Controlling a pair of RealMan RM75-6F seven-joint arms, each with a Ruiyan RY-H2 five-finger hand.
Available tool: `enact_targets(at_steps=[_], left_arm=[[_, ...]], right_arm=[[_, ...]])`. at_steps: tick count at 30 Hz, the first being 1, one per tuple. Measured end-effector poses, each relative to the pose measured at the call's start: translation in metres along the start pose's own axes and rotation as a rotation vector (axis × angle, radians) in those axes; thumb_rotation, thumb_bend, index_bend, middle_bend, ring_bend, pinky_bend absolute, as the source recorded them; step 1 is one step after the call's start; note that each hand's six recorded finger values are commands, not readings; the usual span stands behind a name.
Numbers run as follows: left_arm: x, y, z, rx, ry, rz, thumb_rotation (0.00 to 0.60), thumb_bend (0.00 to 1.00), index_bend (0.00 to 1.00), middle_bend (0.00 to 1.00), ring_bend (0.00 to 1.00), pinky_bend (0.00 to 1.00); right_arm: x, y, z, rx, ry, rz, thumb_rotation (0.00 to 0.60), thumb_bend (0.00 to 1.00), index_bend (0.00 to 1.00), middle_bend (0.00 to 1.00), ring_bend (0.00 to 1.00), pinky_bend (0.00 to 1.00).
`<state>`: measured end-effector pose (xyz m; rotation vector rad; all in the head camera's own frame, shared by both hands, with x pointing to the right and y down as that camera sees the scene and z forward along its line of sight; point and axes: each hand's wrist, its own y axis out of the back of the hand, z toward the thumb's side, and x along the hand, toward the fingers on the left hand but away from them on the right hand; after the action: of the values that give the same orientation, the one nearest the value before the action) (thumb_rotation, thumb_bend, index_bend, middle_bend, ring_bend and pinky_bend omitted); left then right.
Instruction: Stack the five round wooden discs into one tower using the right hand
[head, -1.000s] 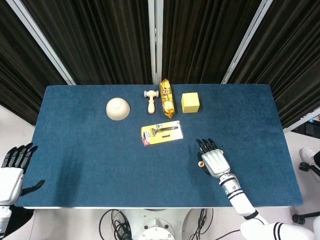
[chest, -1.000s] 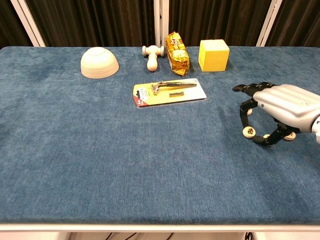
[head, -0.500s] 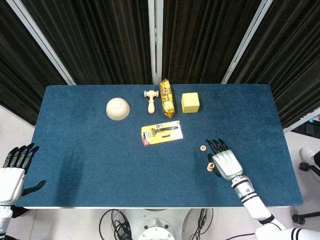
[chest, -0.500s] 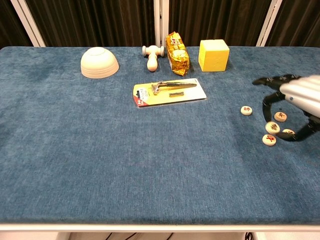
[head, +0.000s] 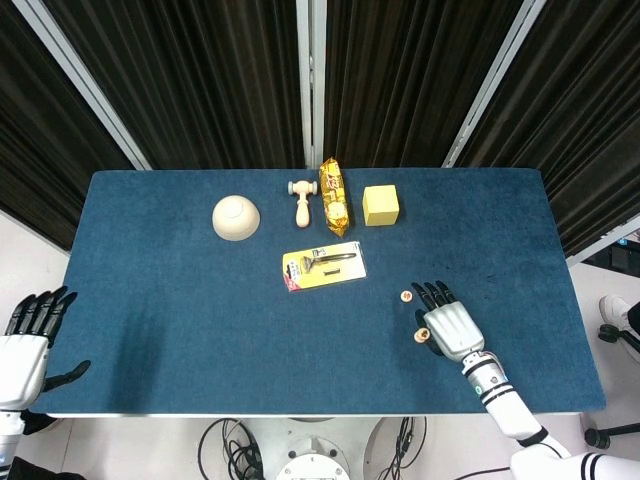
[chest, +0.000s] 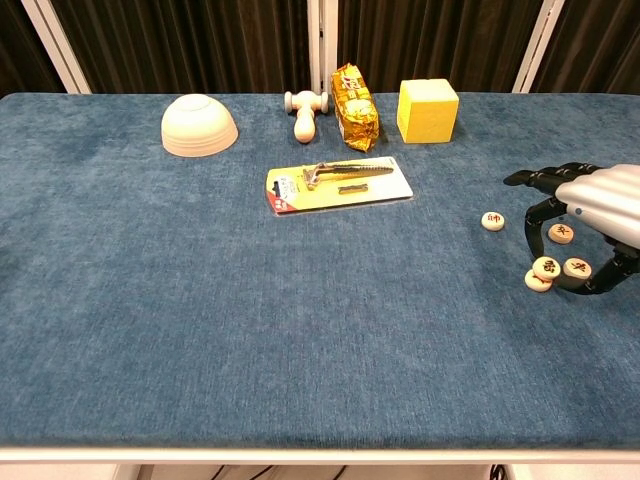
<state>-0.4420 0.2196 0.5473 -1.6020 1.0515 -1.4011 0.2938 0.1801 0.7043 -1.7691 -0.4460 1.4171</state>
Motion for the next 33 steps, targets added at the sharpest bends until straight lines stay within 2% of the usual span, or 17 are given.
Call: enact_targets(at_steps=[22, 33], left_arm=[[-0.0006, 0.0015, 0.0005, -0.004, -0.003, 0.004, 0.6, 0.14, 0.08, 0.0, 0.0, 0.0], [-0.0002, 0.002, -0.0002, -0.007, -0.004, 0.005, 0.6, 0.14, 0.08, 0.0, 0.0, 0.0]], right_arm=[[0.0011, -0.0026, 0.0042, 0.022, 0.011, 0.009, 0.6, 0.24, 0.53, 0.0, 0.0, 0.0], [0.0012, -0.0025, 0.005, 0.02, 0.017, 0.013, 0.6, 0.23, 0.43, 0.0, 0.0, 0.0]])
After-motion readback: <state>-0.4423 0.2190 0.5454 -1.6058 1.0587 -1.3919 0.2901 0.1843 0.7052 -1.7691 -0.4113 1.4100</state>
